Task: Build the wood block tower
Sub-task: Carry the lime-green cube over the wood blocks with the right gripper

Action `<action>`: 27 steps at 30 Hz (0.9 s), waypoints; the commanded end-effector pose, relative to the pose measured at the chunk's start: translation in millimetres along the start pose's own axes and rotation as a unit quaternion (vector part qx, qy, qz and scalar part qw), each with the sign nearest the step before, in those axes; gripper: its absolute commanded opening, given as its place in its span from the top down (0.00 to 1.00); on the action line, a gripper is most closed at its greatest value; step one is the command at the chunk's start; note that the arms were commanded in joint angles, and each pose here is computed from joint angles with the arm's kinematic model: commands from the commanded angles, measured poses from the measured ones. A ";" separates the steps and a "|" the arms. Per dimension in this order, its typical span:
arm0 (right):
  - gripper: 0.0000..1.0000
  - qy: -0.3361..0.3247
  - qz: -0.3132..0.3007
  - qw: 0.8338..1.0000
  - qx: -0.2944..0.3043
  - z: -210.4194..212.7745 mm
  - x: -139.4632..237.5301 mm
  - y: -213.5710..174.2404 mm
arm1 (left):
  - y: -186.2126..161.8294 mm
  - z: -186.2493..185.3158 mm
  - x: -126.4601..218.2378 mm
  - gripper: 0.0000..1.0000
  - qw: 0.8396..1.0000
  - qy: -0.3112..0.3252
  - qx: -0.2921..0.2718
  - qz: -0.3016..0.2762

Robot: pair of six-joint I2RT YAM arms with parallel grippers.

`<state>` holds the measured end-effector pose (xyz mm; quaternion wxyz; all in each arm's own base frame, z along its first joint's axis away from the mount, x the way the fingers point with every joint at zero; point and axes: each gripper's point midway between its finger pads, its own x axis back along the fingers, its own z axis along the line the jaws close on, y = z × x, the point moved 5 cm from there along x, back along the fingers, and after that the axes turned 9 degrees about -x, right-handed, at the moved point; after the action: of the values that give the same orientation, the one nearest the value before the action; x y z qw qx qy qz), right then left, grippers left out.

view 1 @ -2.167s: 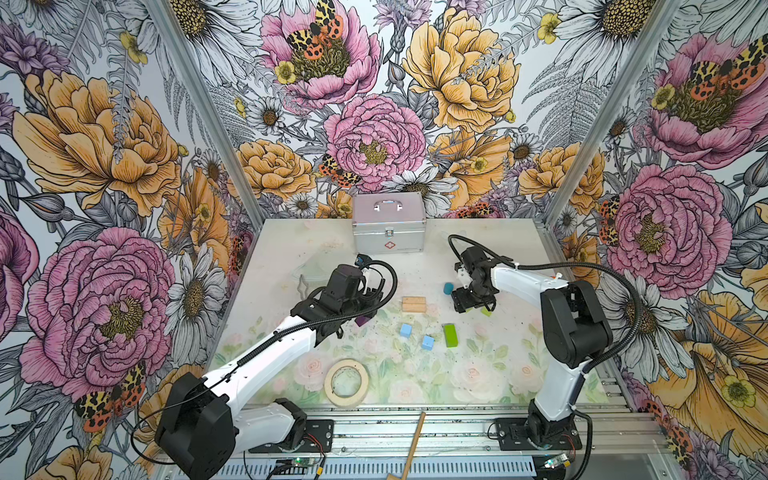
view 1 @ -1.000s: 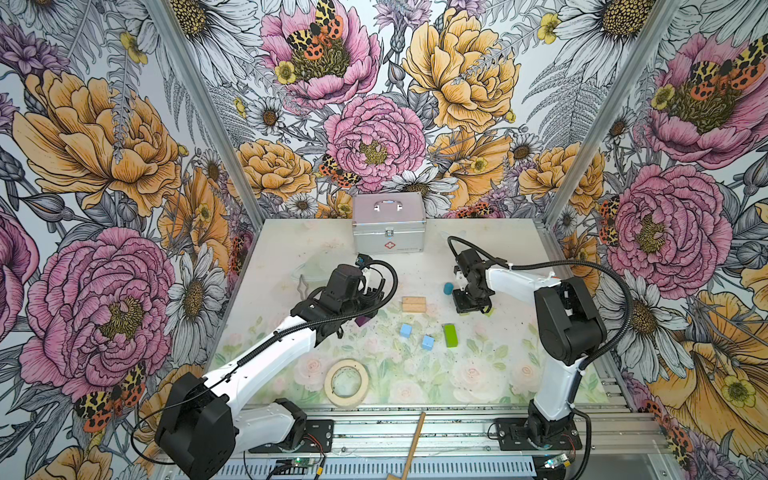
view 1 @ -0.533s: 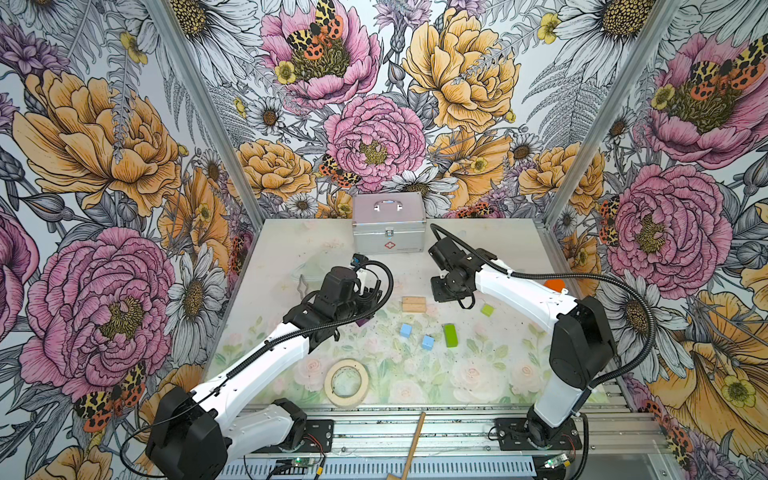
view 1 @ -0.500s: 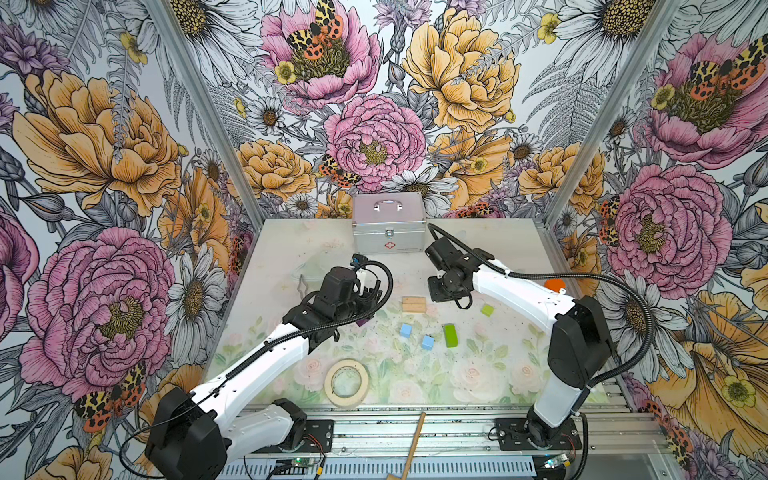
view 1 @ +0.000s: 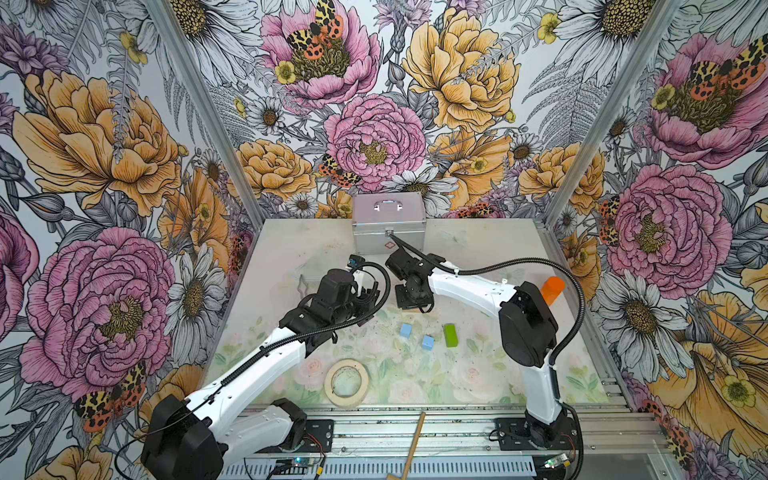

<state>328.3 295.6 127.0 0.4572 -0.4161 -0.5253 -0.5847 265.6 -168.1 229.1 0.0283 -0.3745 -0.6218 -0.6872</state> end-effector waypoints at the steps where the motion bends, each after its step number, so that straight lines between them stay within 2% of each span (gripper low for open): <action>1: 1.00 -0.015 -0.022 0.999 -0.022 0.3 1.1 9.0 | 2.9 4.0 1.5 0.49 1.000 0.009 0.008 -0.015; 27: 1.00 -0.007 -0.001 1.000 -0.030 7.4 -31.1 18.4 | 2.6 2.2 0.3 0.49 1.000 0.005 0.007 -0.012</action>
<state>346.6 302.7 103.9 0.4428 -0.4345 -0.5163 -0.5904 265.6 -168.1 229.1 0.0283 -0.3745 -0.6218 -0.6872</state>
